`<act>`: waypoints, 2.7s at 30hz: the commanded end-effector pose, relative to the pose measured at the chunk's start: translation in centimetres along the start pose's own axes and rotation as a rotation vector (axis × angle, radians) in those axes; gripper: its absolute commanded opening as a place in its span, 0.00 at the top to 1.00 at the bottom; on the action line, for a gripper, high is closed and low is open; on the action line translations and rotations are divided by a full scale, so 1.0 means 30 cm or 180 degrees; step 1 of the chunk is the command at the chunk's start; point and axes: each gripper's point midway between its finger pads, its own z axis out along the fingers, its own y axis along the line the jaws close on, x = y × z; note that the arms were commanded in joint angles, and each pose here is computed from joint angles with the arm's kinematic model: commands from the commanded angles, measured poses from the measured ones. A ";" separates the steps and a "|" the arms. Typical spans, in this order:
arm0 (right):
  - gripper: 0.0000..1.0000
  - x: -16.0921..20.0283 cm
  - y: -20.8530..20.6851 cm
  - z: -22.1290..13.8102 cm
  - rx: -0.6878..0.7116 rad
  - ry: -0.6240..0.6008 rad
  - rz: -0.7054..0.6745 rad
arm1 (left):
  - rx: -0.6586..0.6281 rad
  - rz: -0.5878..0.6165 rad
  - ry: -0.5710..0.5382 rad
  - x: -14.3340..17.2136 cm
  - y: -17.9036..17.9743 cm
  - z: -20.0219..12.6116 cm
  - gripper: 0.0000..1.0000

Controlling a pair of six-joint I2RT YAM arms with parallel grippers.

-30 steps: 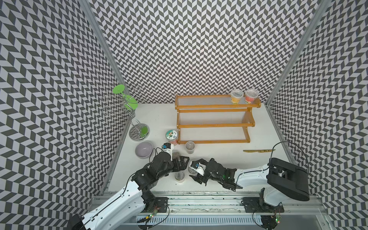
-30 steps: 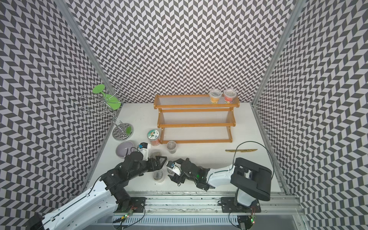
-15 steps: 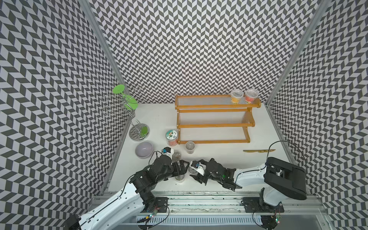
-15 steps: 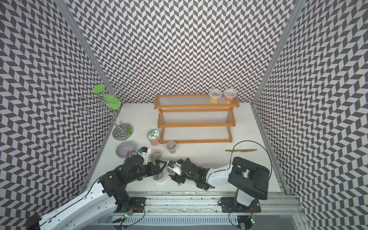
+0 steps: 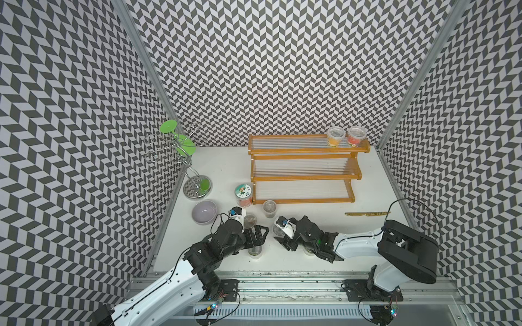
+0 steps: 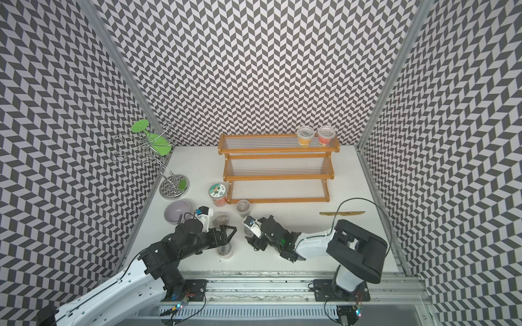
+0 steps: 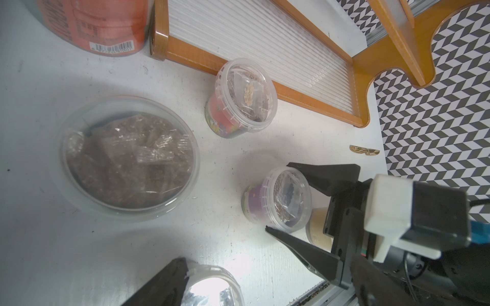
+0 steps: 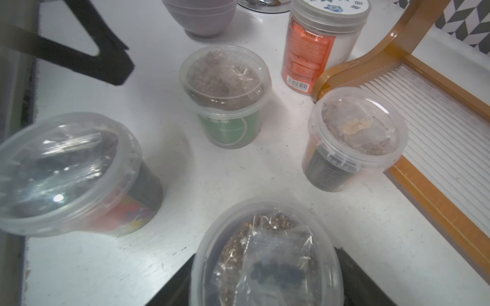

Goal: Place the seed container on the shelf
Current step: Move the seed jar to the center of the board, then pick up the seed jar at the center of the board, then place the seed jar on the shelf.

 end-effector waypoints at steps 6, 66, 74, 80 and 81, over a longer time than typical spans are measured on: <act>0.20 -0.039 0.007 0.012 -0.0093 -0.0117 0.0046 | 0.0246 0.0169 -0.0115 -0.047 -0.082 -0.021 0.00; 0.25 -0.453 -0.313 -0.392 0.0744 -0.0195 0.1179 | 0.0847 0.2218 -0.1365 -0.265 -0.343 -0.017 0.02; 0.26 -0.451 -0.318 -0.392 0.0774 -0.0161 0.1202 | 0.0878 0.2118 -0.1399 -0.256 -0.326 -0.016 0.02; 0.26 -0.511 -0.361 -0.429 0.0911 -0.0200 0.1190 | 0.1037 0.2229 -0.1339 -0.239 -0.358 0.006 0.03; 0.26 -0.520 -0.371 -0.436 0.0941 -0.0199 0.1192 | 0.1041 0.2237 -0.1314 -0.239 -0.362 0.012 0.03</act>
